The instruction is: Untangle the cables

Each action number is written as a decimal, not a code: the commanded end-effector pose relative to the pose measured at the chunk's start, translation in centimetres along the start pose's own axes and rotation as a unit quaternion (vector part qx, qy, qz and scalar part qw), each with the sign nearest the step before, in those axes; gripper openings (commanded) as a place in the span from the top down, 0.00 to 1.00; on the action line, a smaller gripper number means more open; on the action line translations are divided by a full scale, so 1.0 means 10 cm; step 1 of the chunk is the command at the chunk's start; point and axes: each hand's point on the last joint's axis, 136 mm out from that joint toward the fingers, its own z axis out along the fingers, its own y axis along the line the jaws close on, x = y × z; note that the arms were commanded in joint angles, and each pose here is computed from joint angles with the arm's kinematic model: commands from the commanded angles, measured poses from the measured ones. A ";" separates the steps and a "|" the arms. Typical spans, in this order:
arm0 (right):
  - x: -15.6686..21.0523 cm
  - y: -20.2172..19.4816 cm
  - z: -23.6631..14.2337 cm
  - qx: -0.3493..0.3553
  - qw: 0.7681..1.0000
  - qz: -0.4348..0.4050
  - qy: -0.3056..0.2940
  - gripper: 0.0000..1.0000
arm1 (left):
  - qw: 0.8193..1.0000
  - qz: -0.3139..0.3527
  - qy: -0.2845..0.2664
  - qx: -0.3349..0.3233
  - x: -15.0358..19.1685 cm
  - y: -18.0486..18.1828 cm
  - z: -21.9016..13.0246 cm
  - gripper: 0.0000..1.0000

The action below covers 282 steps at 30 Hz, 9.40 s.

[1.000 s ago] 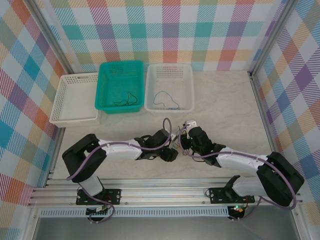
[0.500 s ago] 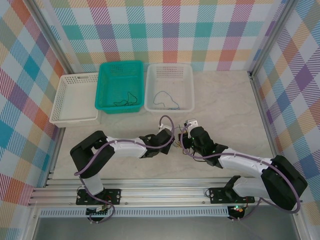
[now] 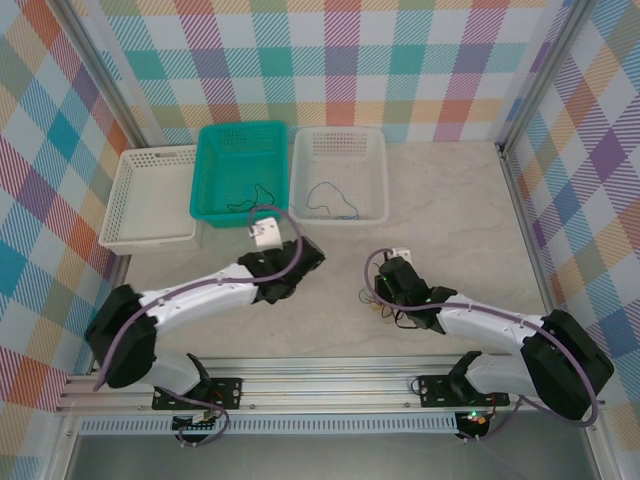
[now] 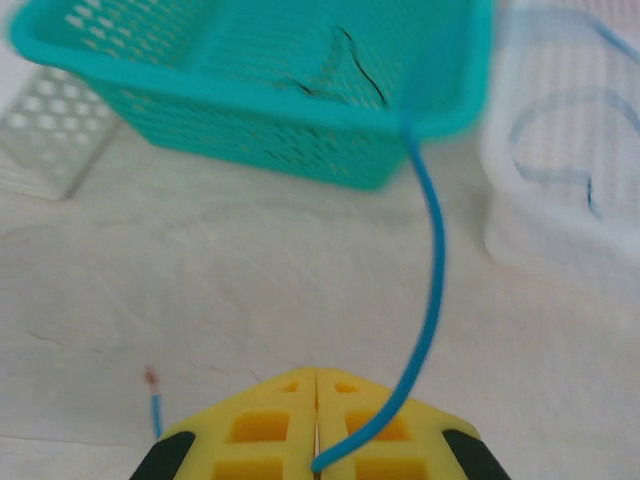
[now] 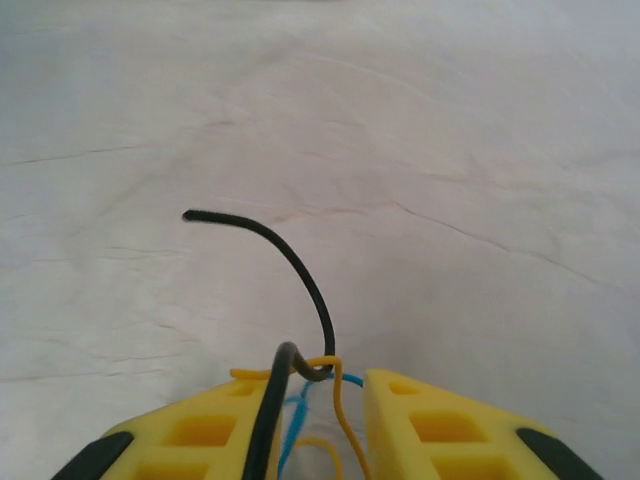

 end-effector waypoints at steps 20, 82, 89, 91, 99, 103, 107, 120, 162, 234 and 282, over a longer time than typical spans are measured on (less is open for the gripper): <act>-0.26 0.14 -0.18 -0.145 0.989 0.018 -0.026 0.80 | 0.976 -0.077 0.085 0.184 -0.04 0.17 0.04 1.00; -0.55 -0.12 -0.62 -0.095 0.988 0.094 -0.082 0.00 | 0.965 0.118 0.056 0.225 -1.11 -1.03 -0.55 1.00; -0.53 -0.15 -0.68 -0.099 0.986 0.106 -0.088 0.00 | 0.968 0.131 0.037 0.213 -1.39 -1.57 -0.07 1.00; -0.53 -0.15 -0.71 -0.101 0.985 0.107 -0.091 0.00 | 0.970 0.127 0.041 0.202 -1.39 -1.69 0.19 1.00; -0.45 -0.17 -0.78 -0.111 0.983 0.114 -0.091 0.00 | 0.962 0.150 0.075 0.216 -1.23 -2.22 0.96 0.70; -0.36 -0.21 -0.78 -0.106 0.984 0.123 -0.077 0.00 | 0.941 0.185 0.109 0.261 -0.90 -2.37 0.88 0.08; -0.21 -0.33 -0.75 -0.075 0.985 0.146 -0.051 0.00 | 0.926 0.195 0.088 0.311 -0.81 -2.36 0.44 0.00; 0.21 -0.35 -0.69 -0.053 0.962 0.256 0.076 0.00 | 0.903 0.143 0.117 0.388 -0.20 -1.89 -0.52 0.00; 0.42 -0.50 -0.39 -0.005 0.881 0.469 0.069 0.80 | 0.937 0.041 0.106 0.329 -0.01 -1.19 -0.49 0.00; -1.23 1.13 -1.29 -0.381 0.914 0.137 -0.021 1.00 | 0.846 0.178 -0.005 0.503 0.34 -1.92 -1.28 0.19; -2.10 0.52 -2.76 -0.377 0.849 0.175 -0.327 1.00 | 0.905 0.177 0.165 0.349 1.76 -1.77 0.04 0.46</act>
